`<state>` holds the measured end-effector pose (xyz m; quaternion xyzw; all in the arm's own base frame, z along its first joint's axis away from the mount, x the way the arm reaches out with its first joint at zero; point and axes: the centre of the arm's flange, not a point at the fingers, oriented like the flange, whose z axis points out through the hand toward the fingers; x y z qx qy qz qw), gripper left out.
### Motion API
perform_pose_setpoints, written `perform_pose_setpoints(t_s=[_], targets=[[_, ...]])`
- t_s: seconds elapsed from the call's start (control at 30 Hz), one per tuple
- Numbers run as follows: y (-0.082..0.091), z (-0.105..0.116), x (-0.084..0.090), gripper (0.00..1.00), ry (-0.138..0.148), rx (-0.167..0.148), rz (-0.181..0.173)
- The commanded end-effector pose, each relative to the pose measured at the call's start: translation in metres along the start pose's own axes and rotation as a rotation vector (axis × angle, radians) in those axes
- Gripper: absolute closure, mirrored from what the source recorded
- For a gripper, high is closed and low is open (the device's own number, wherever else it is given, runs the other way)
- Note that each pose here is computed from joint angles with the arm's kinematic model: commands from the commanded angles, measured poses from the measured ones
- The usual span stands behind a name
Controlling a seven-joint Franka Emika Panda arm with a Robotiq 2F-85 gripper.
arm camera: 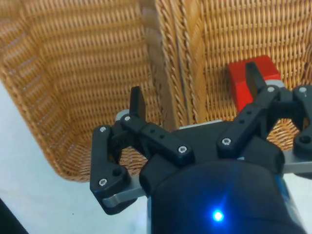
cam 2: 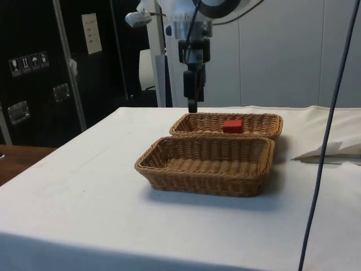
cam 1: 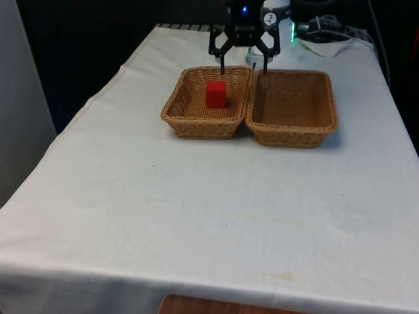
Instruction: Pick up the red cube and place it into the right basket.
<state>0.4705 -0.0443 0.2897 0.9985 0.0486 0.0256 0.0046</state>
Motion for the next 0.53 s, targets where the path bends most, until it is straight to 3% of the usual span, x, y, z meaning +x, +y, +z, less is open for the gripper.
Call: perform_pose_setpoints(t_s=[0.0, 0.2, 0.23, 0.5], targets=[[-0.003, -0.003, 0.004, 0.0, -0.004, -0.012, 0.003], [-0.012, -0.013, 0.014, 0.0, 0.006, 0.0, 0.008], [-0.014, -0.014, 0.016, 0.0, 0.001, -0.009, 0.016], [-0.02, -0.019, 0.021, 0.0, 0.008, 0.001, 0.047]])
